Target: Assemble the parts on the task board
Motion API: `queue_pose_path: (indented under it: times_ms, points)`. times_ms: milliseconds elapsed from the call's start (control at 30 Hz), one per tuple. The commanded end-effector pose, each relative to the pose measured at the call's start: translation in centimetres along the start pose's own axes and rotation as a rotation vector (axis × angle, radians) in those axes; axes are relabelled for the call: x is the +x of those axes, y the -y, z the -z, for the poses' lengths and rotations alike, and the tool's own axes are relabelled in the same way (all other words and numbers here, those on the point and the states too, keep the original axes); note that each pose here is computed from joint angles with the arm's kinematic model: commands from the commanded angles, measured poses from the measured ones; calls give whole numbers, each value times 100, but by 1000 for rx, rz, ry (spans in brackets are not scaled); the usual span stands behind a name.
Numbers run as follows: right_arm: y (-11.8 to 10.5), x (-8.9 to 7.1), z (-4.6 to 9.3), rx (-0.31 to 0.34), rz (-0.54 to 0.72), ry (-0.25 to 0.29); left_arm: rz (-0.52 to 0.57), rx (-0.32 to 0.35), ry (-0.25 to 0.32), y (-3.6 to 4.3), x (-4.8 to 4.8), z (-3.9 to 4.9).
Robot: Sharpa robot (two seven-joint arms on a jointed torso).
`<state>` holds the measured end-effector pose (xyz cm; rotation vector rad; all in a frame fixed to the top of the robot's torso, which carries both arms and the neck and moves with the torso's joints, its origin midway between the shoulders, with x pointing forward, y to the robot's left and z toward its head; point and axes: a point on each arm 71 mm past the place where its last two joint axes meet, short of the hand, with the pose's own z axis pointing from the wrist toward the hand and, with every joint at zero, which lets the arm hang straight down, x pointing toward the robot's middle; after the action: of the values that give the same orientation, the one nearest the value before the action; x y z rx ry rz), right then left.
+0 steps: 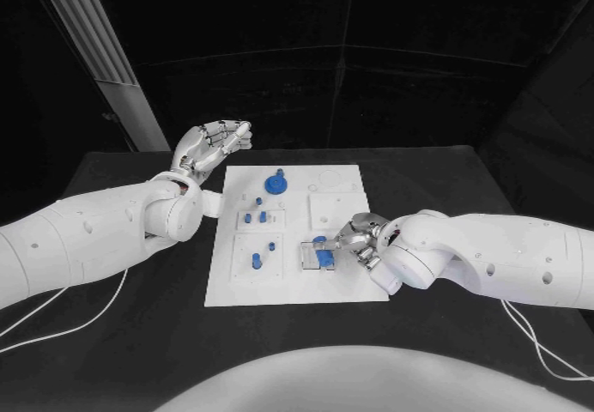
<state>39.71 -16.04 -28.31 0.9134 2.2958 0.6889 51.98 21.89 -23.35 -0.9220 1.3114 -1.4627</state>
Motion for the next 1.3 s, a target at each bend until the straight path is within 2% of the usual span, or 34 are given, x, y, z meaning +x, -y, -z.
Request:
queue_pose_path:
  times_ms: [33,333,1300]
  points:
    - [-8,16,-4,11,21,-16,9,178,-9,133,8,7]
    - [-6,45,-1,21,37,-43,8,177,-8,132,4,8]
    - [-71,102,-47,7,49,-49,10,176,-9,130,10,12]
